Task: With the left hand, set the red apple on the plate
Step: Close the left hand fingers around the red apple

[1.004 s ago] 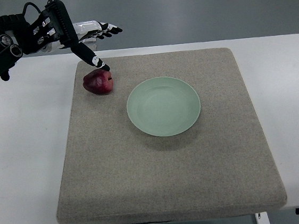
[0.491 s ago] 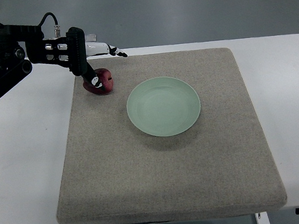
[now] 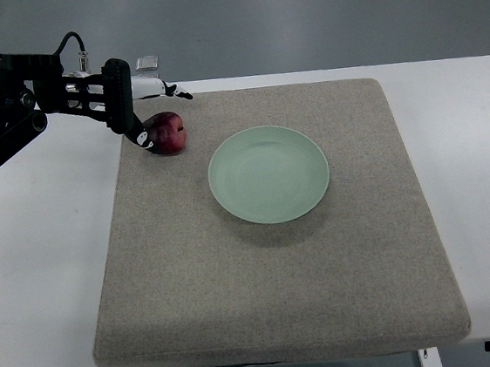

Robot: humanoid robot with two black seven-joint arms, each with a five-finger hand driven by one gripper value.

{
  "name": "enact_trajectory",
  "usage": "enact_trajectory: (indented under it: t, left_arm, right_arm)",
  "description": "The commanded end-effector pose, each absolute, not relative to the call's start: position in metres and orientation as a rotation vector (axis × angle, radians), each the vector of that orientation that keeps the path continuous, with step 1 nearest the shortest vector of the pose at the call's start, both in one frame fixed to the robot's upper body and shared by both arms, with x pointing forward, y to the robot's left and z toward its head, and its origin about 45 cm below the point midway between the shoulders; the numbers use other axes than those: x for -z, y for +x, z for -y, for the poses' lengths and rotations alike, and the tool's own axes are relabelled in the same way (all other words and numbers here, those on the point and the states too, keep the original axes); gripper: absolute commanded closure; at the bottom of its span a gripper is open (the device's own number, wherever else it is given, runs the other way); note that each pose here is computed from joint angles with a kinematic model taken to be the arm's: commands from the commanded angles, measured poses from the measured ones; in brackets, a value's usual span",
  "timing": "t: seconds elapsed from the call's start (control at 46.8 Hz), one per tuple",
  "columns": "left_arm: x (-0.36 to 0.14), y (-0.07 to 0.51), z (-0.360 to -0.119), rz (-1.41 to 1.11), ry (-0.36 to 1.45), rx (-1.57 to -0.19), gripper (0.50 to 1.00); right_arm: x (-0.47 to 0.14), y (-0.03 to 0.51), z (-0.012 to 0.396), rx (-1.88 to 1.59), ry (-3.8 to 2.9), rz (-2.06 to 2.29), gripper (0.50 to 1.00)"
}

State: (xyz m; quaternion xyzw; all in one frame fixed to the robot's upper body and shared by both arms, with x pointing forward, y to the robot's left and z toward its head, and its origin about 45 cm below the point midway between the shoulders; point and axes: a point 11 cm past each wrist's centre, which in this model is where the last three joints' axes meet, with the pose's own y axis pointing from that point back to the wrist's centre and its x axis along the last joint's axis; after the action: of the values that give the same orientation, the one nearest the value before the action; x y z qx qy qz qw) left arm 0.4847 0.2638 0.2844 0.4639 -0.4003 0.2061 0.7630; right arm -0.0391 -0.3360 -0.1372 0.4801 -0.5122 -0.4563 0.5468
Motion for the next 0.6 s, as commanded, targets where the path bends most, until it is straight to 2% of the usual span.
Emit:
enact_trajectory:
  t: [0.0, 0.214, 0.342, 0.577]
  left_arm:
    - [-0.284, 0.487, -0.269, 0.860, 1.015, -0.468, 0.504]
    - [-0.268, 0.484, -0.279, 0.831, 1.033, -0.483, 0.506]
    - [-0.261, 0.484, -0.269, 0.833, 1.018, -0.475, 0.508]
    - [-0.251, 0.484, -0.269, 0.830, 1.024, -0.484, 0.514]
  right_arm:
    - [0.137, -0.039, 0.336, 1.081, 1.138, 1.214, 0.536]
    - [0.137, -0.039, 0.336, 1.081, 1.138, 1.214, 0.536]
    - [0.137, -0.039, 0.336, 1.081, 1.138, 1.214, 0.536]
    - [0.137, -0.039, 0.336, 1.082, 1.137, 1.213, 0.536]
